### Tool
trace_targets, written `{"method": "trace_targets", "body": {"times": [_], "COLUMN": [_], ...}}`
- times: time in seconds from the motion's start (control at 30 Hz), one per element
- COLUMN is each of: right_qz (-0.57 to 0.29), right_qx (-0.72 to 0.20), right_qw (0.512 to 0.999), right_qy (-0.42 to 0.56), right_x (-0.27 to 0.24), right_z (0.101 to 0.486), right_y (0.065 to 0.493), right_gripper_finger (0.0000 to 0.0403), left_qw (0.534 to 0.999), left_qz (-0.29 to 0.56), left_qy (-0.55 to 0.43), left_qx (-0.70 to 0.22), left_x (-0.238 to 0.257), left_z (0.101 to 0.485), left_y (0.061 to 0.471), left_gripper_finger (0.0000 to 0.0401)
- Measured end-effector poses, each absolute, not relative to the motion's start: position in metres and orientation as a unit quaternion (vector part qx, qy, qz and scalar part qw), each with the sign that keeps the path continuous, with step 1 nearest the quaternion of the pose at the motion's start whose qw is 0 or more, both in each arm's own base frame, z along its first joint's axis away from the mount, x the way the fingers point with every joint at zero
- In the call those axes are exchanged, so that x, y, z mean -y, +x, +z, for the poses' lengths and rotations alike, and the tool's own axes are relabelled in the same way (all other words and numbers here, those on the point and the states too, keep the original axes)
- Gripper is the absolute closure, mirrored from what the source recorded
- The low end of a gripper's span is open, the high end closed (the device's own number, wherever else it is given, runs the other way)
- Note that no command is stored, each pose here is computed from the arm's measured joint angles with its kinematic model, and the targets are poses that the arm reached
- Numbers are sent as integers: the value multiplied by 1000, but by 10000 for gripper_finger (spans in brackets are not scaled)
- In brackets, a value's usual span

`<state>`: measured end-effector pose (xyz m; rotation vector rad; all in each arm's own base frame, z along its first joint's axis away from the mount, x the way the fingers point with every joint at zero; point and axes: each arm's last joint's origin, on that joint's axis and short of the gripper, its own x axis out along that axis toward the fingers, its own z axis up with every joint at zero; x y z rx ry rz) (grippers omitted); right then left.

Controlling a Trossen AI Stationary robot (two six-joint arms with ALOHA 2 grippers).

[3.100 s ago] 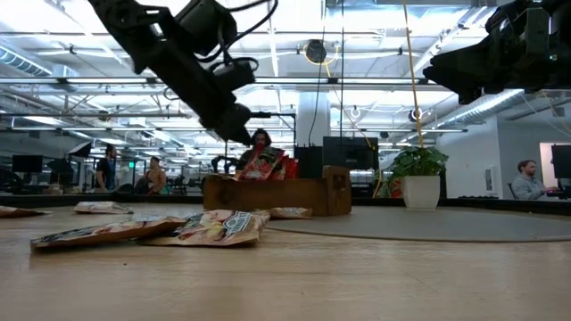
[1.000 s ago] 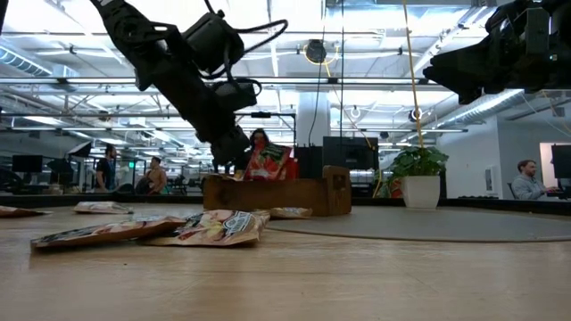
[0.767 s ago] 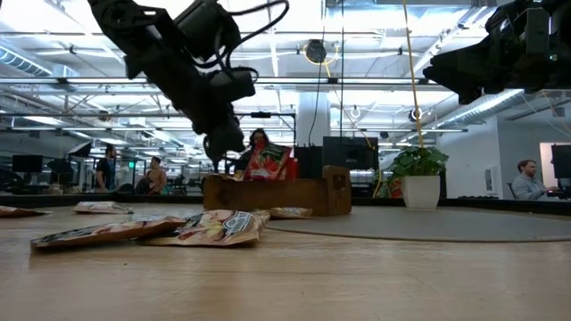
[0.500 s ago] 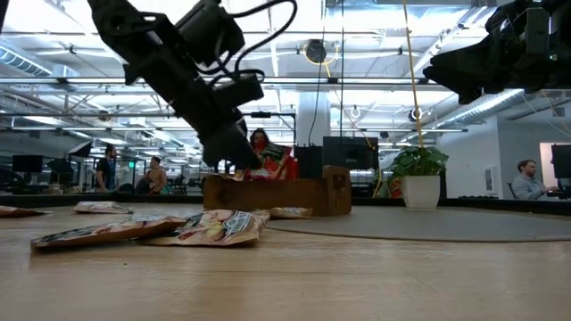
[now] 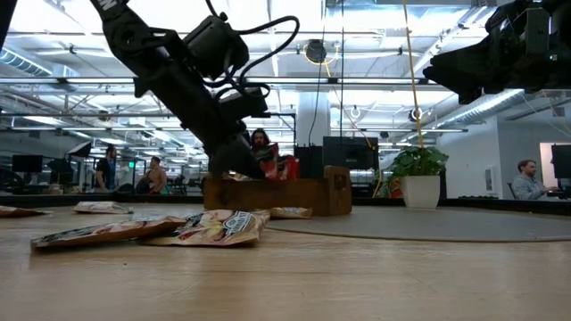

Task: Pick & Place Tea
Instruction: Put the red tea bag into the middle section of the wooden organizer

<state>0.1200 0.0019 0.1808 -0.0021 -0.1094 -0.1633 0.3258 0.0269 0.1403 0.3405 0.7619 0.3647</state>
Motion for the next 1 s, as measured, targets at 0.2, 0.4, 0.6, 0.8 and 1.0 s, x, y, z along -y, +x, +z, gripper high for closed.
{"method": "trace_targets", "body": {"times": [0.2,0.4,0.6,0.8,1.0], "right_qz": [-81,-81,-81,-81,-81], "right_qx": [55,55,54,54,54], "right_qw": [995,995,995,995,995], "right_qy": [-1,-1,-1,-1,-1], "right_x": [-2,-2,-2,-2,-2], "right_z": [181,181,181,181,181], "right_y": [120,120,120,120,120], "right_gripper_finger": [248,248,248,248,248], "left_qw": [892,885,897,908,907], "left_qz": [185,200,162,137,137], "left_qy": [194,214,182,132,134], "left_qx": [-364,-361,-368,-374,-375], "left_x": [-23,-26,-39,-45,-43], "left_z": [144,147,144,136,132], "left_y": [326,326,325,326,327], "left_gripper_finger": [383,395,397,398,387]}}
